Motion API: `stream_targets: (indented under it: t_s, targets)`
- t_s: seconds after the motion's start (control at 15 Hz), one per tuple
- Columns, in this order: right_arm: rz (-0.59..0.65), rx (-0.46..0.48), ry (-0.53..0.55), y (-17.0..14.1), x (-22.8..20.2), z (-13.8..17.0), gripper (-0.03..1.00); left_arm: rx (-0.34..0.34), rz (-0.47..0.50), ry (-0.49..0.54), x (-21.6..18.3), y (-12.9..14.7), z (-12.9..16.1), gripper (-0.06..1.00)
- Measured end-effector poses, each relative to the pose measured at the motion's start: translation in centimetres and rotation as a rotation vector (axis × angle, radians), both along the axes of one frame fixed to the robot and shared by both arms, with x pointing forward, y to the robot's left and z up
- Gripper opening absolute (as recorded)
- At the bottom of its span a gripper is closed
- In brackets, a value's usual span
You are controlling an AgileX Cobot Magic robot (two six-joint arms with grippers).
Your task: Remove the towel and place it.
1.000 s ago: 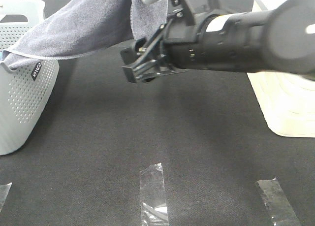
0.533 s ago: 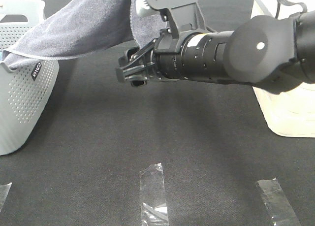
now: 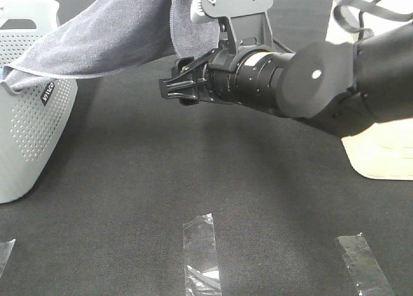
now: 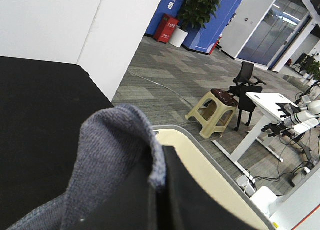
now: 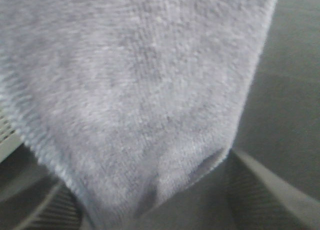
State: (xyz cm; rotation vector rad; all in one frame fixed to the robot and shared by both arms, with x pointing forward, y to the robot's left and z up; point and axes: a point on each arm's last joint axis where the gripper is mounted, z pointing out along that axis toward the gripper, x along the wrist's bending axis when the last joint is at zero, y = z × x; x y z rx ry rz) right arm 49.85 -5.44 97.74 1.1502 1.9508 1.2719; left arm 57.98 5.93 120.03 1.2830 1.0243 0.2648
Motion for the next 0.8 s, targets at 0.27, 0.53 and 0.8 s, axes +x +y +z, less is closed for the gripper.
stream_targets:
  t_s: [0.27,0.53,0.8]
  targets:
    - [-0.034,0.001,-0.039,-0.07,0.45,-0.32,0.51,0.009,0.001,-0.006,0.01,0.01,-0.01,0.0]
    - [-0.038,0.003,-0.038,-0.08,0.46,-0.32,0.17,0.012,-0.002,-0.006,-0.01,0.0,-0.03,0.0]
    - [-0.026,-0.006,-0.021,-0.03,0.35,-0.48,0.0,0.021,-0.015,0.003,-0.09,-0.09,-0.14,0.0]
